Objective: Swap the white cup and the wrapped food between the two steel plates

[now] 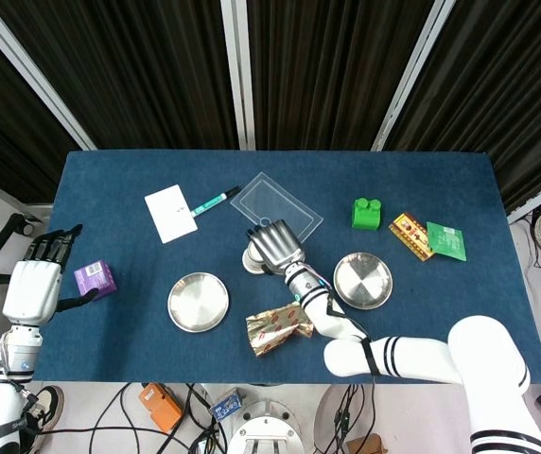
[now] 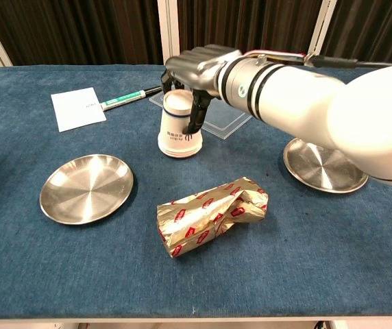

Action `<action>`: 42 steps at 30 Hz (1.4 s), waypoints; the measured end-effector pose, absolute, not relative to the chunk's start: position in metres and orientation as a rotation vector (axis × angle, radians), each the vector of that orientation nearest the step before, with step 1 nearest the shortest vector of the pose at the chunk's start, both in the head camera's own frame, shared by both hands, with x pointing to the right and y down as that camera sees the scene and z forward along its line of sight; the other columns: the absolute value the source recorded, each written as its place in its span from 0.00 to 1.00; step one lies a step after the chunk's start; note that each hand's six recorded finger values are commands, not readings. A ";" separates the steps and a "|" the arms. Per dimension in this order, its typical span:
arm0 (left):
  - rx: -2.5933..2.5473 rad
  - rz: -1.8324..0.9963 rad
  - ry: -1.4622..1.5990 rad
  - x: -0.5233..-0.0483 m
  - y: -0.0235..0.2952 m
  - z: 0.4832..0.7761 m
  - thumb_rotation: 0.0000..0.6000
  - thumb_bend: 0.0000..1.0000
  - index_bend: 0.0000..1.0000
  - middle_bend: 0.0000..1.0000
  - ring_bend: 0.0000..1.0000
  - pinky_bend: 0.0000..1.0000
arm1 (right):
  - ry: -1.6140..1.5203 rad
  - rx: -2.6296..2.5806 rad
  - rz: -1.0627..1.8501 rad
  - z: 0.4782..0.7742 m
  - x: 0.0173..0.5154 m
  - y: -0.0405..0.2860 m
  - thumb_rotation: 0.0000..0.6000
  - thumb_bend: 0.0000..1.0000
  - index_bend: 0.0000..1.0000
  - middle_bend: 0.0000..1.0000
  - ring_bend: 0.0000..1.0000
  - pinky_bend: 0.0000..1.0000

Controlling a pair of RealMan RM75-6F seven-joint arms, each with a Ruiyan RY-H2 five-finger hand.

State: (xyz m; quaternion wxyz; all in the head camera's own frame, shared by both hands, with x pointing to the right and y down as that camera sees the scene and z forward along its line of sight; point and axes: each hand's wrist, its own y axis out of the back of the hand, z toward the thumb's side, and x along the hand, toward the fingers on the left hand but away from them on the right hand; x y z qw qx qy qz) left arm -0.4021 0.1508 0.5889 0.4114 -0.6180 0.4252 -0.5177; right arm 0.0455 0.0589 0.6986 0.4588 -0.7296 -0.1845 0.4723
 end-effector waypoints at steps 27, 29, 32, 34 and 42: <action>-1.621 -1.274 0.948 -0.374 0.166 0.595 1.00 0.03 0.06 0.17 0.14 0.16 | -0.441 -1.715 1.274 0.668 0.278 0.105 1.00 0.44 0.54 0.53 0.57 0.64; -1.620 -1.280 0.946 -0.374 0.167 0.596 1.00 0.03 0.06 0.17 0.14 0.16 | -0.422 -1.733 1.285 0.675 0.278 0.108 1.00 0.44 0.35 0.42 0.47 0.56; -1.620 -1.286 0.944 -0.375 0.167 0.598 1.00 0.03 0.06 0.17 0.14 0.16 | -0.403 -1.770 1.303 0.681 0.278 0.112 1.00 0.44 0.07 0.26 0.31 0.45; -1.621 -1.285 0.942 -0.375 0.167 0.597 1.00 0.03 0.06 0.17 0.14 0.16 | -0.399 -1.782 1.313 0.682 0.279 0.112 1.00 0.42 0.00 0.17 0.22 0.38; -1.643 -1.253 0.934 -0.369 0.171 0.592 1.00 0.03 0.06 0.16 0.13 0.16 | -0.427 -1.784 1.307 0.667 0.284 0.115 0.73 0.22 0.00 0.00 0.06 0.22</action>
